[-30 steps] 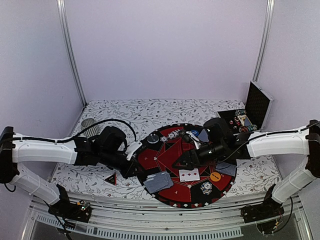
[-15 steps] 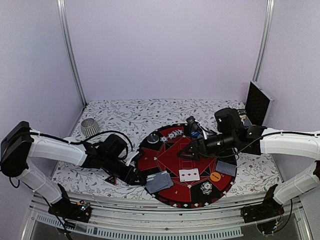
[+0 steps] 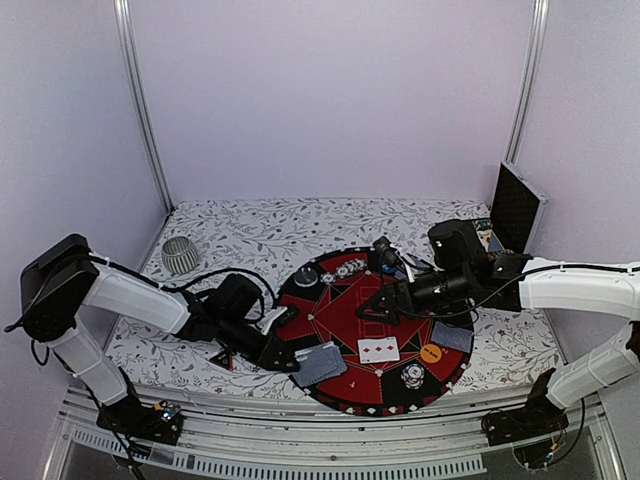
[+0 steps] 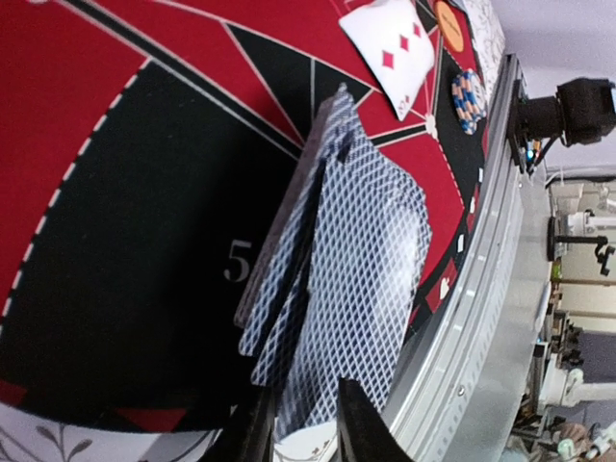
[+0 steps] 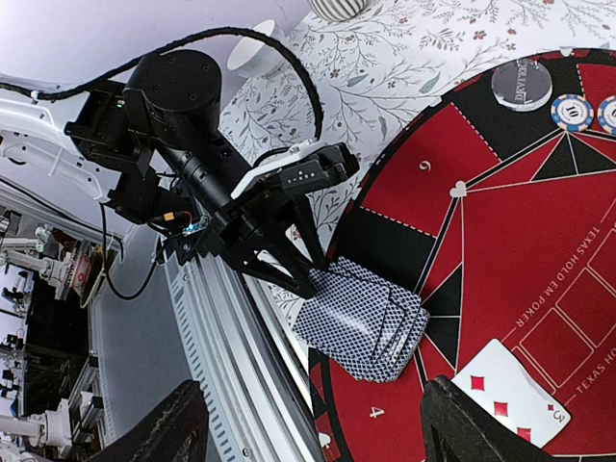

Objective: Distribute texas hold em gaming equipment
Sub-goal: Pick up the poker card from the face-down deck piles.

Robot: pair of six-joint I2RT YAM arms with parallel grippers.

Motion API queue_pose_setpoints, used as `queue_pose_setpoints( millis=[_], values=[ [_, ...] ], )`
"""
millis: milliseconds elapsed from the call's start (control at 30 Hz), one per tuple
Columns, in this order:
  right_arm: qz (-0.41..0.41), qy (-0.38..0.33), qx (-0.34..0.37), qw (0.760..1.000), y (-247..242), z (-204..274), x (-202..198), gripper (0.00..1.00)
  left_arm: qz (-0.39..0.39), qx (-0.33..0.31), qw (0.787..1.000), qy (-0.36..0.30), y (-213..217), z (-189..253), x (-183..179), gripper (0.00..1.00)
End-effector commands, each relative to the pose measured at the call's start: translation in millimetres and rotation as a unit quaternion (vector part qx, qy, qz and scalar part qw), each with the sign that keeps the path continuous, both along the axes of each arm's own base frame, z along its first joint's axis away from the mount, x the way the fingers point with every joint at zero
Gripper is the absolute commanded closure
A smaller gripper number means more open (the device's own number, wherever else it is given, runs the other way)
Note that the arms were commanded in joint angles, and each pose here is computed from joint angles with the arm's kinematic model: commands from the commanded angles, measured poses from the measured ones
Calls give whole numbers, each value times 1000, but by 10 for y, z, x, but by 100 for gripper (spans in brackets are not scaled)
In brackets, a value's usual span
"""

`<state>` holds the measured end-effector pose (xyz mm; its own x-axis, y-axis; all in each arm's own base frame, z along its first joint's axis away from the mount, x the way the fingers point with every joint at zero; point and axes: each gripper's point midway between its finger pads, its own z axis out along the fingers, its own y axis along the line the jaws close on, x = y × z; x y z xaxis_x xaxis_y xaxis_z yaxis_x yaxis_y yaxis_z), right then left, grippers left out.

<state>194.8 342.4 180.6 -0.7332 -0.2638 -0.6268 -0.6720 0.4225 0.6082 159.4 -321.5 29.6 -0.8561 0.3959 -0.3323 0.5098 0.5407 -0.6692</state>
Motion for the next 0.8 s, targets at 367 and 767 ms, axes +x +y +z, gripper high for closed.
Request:
queue_pose_setpoints(
  millis=[367, 767],
  values=[
    [-4, -4, -3, 1000, -21, -2, 16, 23, -50, -8, 999, -21, 70, 271, -142, 100],
    [-18, -30, -5, 999, -82, 152, 59, 22, -54, 40, 990, -123, 150, 658, 127, 100]
  ],
)
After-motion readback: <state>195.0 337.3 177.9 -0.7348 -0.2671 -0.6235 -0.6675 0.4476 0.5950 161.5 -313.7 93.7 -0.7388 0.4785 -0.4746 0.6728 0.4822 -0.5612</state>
